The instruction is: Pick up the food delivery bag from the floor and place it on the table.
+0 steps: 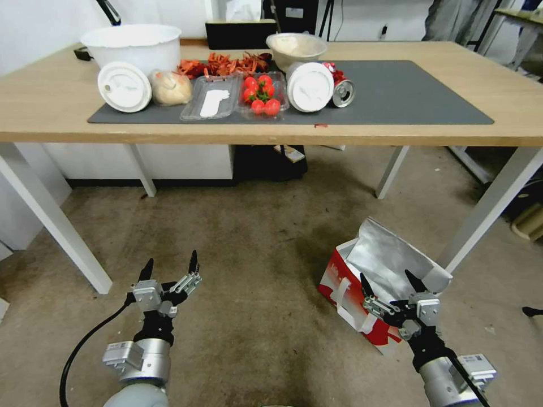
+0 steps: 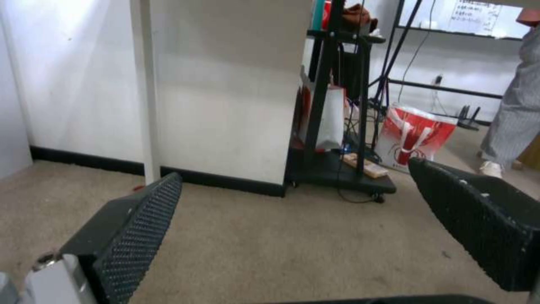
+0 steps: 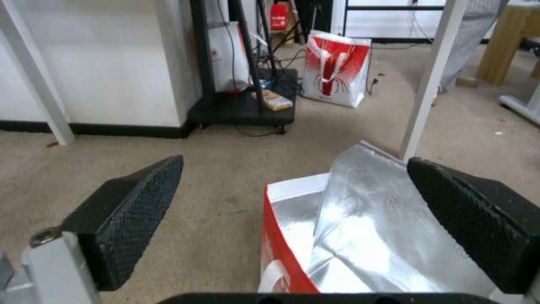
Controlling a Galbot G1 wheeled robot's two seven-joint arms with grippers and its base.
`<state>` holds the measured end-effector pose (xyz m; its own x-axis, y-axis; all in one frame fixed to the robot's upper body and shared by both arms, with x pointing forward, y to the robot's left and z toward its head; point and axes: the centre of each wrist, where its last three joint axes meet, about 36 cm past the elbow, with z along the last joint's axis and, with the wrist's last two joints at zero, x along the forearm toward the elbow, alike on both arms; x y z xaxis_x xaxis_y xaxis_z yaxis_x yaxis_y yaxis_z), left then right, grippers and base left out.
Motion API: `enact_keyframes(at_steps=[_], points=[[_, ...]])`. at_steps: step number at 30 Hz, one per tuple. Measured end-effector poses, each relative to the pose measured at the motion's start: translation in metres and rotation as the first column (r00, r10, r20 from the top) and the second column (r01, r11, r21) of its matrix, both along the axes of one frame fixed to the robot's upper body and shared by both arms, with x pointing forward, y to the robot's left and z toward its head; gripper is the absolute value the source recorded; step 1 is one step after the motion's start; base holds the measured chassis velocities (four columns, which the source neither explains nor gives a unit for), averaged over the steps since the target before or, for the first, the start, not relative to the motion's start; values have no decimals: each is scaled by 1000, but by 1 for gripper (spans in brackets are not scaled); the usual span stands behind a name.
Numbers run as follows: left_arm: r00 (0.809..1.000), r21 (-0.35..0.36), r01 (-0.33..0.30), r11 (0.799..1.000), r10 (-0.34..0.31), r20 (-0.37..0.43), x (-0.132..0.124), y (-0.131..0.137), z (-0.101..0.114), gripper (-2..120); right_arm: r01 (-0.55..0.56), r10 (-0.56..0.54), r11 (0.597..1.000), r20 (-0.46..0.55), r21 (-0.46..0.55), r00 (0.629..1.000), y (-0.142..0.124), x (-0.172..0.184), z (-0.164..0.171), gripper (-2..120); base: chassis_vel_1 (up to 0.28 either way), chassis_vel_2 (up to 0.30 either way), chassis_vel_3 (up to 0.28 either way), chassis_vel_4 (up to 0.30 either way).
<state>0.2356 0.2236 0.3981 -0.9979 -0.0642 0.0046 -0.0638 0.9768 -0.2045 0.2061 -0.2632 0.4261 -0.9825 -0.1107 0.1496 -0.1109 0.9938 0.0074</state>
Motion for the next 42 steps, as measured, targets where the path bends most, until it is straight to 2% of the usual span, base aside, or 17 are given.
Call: enact_keyframes(at_steps=[42], points=[[1000,4,1,1000,-2,14,-3,0,-5,100,-3,3,1000,0,2,1000,-2,-1,2,100,0,0,0,0]])
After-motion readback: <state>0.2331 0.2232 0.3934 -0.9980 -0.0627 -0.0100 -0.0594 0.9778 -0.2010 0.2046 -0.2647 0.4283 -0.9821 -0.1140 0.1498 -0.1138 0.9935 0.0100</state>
